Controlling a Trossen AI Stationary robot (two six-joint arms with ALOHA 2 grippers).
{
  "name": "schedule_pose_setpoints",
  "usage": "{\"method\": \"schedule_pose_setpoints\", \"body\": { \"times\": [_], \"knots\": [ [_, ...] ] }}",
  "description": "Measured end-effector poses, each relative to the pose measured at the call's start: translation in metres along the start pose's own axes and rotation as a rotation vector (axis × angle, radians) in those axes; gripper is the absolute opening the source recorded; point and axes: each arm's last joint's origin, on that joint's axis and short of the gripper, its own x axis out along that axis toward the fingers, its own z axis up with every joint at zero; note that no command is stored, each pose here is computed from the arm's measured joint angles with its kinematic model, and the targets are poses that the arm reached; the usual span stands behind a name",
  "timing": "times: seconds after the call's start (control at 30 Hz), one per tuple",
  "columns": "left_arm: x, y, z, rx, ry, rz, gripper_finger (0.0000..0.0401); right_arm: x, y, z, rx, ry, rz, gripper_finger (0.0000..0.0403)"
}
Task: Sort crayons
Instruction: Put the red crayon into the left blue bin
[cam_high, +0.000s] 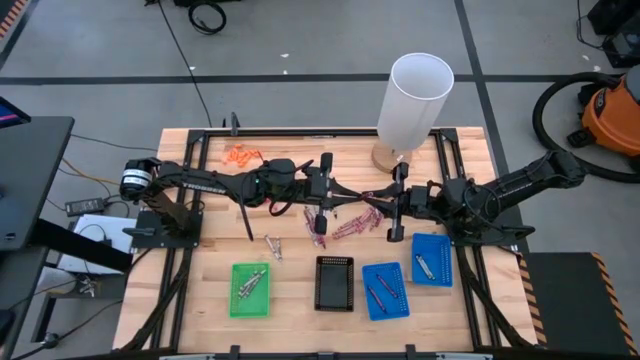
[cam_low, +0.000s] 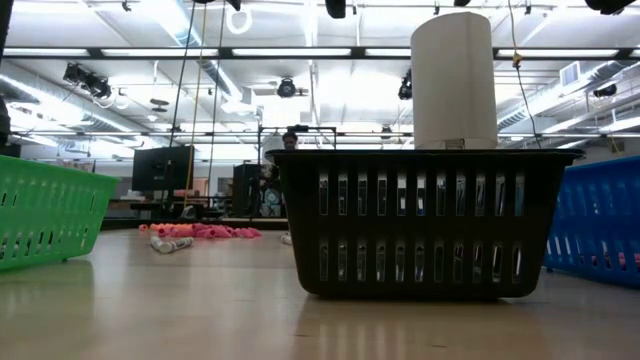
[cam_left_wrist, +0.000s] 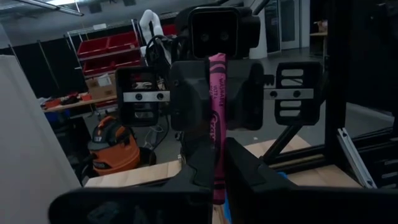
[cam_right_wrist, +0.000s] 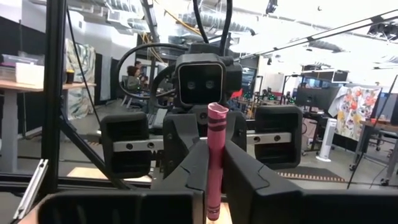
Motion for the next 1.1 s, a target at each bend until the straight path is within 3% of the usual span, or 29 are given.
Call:
{"method": "schedule_pose_setpoints", "body": {
  "times": [0.17,0.37,0.5,0.77,0.87,1.1],
  "knots": [
    [0.000,0.000,-0.002,0.035,0.025,0.011,0.0040,0.000,0.000,-0.001,-0.002,0.008,-0.006,0.0029],
    [0.000,-0.001,-0.008,0.053,0.087,0.033,0.0133,0.000,0.000,0.000,0.015,0.004,-0.010,0.0034],
    [-0.002,-0.003,-0.016,0.046,0.179,0.014,0.0173,-0.001,0.002,0.000,0.045,0.009,0.002,0.0034],
    [-0.011,-0.015,-0.041,0.012,0.485,-0.009,0.0184,-0.002,0.007,-0.016,0.235,0.167,0.082,0.0035],
    [-0.016,-0.023,-0.049,0.054,0.606,0.034,0.0184,-0.004,0.010,-0.023,0.341,0.245,0.133,0.0035],
    [-0.024,-0.037,-0.054,0.163,0.745,0.115,0.0184,-0.010,0.016,-0.037,0.539,0.441,0.190,0.0035]
  ]
}}
